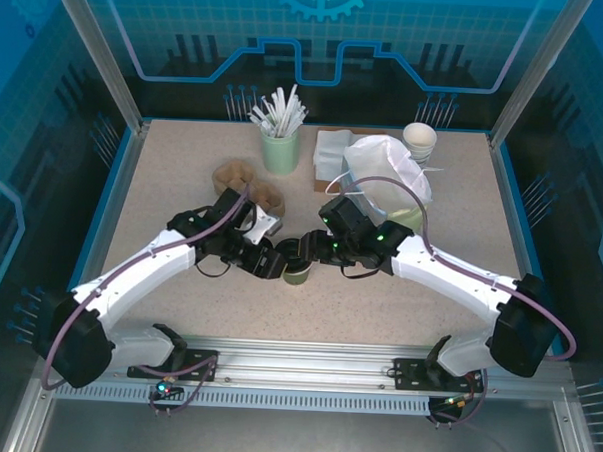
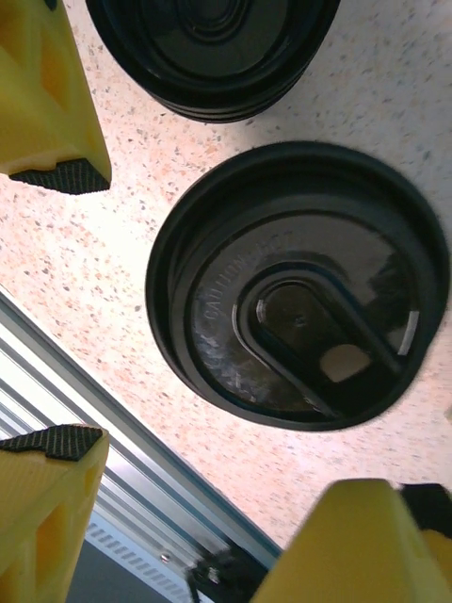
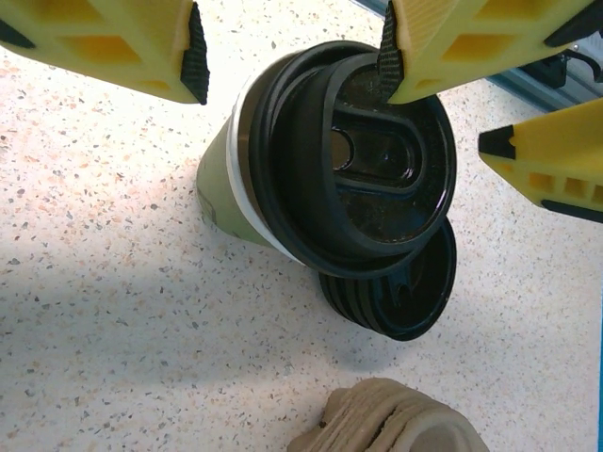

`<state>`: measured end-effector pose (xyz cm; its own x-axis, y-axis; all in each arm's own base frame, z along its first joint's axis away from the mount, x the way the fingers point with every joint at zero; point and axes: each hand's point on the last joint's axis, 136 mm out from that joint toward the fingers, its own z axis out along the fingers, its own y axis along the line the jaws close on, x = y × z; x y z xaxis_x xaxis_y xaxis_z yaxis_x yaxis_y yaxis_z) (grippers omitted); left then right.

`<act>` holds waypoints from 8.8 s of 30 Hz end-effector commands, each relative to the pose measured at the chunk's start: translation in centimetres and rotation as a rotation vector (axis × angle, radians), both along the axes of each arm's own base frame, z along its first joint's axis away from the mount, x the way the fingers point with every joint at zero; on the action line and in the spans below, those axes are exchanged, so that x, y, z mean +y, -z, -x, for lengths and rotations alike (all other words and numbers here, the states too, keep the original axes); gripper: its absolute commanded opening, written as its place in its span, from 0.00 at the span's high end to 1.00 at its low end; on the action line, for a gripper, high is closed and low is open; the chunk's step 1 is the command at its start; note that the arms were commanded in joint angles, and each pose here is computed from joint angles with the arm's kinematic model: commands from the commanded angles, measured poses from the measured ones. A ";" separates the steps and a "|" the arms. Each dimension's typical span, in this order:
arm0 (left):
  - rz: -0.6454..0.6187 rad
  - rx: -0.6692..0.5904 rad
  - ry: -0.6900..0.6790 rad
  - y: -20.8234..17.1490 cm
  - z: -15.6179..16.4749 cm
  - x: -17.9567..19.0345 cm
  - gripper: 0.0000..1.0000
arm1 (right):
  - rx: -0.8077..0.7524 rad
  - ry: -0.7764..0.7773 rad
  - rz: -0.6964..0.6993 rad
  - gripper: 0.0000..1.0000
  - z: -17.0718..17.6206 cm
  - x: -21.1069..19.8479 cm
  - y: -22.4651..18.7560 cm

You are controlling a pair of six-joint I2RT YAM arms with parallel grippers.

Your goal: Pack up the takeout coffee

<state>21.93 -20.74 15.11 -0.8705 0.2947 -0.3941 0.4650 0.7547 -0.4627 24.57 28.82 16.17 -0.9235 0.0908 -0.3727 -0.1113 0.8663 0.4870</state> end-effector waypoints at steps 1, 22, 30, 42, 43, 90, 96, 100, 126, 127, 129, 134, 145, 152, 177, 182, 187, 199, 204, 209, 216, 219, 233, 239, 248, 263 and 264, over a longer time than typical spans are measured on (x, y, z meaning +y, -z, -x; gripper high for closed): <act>0.101 -0.042 -0.049 -2.3 -0.7 -0.7 0.27 | -0.028 0.013 -0.004 0.46 -0.4 -0.9 -1.1; 0.163 -0.032 -0.313 -0.7 -3.7 -0.3 0.14 | -0.010 0.035 -0.033 0.46 0.2 -2.6 -0.5; 0.177 0.010 -0.301 0.1 -3.6 -0.9 0.14 | -0.007 0.037 -0.040 0.46 0.1 -2.6 -0.5; 0.187 0.026 -0.262 0.3 -3.3 -2.1 0.15 | 0.006 0.039 -0.044 0.46 0.1 -2.5 -0.1; 0.188 0.027 -0.258 0.3 -3.2 -2.2 0.15 | 0.004 0.039 -0.044 0.46 0.1 -2.5 -0.1; 0.196 0.041 -0.352 0.4 -4.2 0.3 0.20 | 0.073 -0.002 -0.039 0.44 -0.6 -0.2 2.4; 0.191 0.061 -0.347 1.5 -4.2 0.1 0.22 | 0.077 -0.007 -0.039 0.44 -0.7 0.1 2.3; 0.177 0.073 -0.342 2.2 -4.2 0.1 0.26 | 0.072 -0.011 -0.042 0.44 -0.7 0.1 1.8; 0.143 0.117 -0.324 3.8 -3.9 0.1 0.34 | 0.084 -0.021 -0.009 0.47 -1.5 0.9 2.6; 0.143 0.118 -0.323 3.8 -3.9 0.0 0.34 | 0.085 -0.020 -0.006 0.48 -1.4 0.8 2.7; 0.142 0.119 -0.321 3.8 -3.8 0.0 0.34 | 0.091 -0.018 0.001 0.49 -1.3 0.6 3.1; 0.131 0.122 -0.321 3.9 -3.7 0.2 0.34 | 0.103 -0.010 0.011 0.52 -1.0 0.2 3.8; 0.135 0.128 -0.329 4.2 -3.1 0.5 0.34 | 0.105 0.004 0.041 0.56 -0.6 -0.7 4.5; 0.134 0.138 -0.339 4.6 -2.7 0.7 0.36 | 0.103 0.003 0.045 0.60 -0.4 -0.8 4.7; 0.180 0.189 -0.367 5.8 -2.0 1.1 0.37 | 0.127 0.026 0.074 0.69 0.2 -1.8 6.4; 0.175 0.200 -0.374 6.4 -1.9 1.2 0.37 | 0.140 0.029 0.084 0.70 0.4 -1.9 7.0; 0.173 0.212 -0.379 6.8 -1.8 1.4 0.37 | 0.153 0.031 0.093 0.69 0.5 -2.0 7.5; 0.174 0.223 -0.387 7.5 -1.4 1.7 0.38 | 0.168 0.044 0.096 0.70 0.8 -2.4 8.4; 0.186 0.221 -0.386 7.2 -1.5 1.5 0.38 | 0.172 0.051 0.107 0.70 0.9 -2.6 8.6; 0.178 0.225 -0.386 7.5 -1.4 1.6 0.38 | 0.175 0.049 0.108 0.71 0.9 -2.5 8.7; 0.178 0.235 -0.393 8.1 -1.0 1.8 0.38 | 0.165 0.046 0.101 0.71 0.7 -2.4 8.2; 0.181 0.236 -0.397 8.1 -0.9 1.9 0.38 | 0.160 0.043 0.099 0.71 0.7 -2.3 8.0; 0.221 0.200 -0.395 5.8 -1.2 1.7 0.37 | 0.135 0.013 0.070 0.71 -0.1 -1.1 6.1; 0.219 0.180 -0.395 4.8 -1.6 1.9 0.37 | 0.129 0.006 0.063 0.71 -0.4 -0.7 5.6; 0.194 0.237 -0.420 7.9 -1.0 2.6 0.40 | 0.131 0.000 0.071 0.71 -0.5 -0.6 5.8; 0.193 0.274 -0.435 9.6 -0.3 2.8 0.40 | 0.152 0.012 0.090 0.71 0.1 -1.3 7.4; 0.199 0.269 -0.435 9.2 -0.4 2.7 0.40 | 0.150 0.010 0.087 0.71 0.1 -1.3 7.2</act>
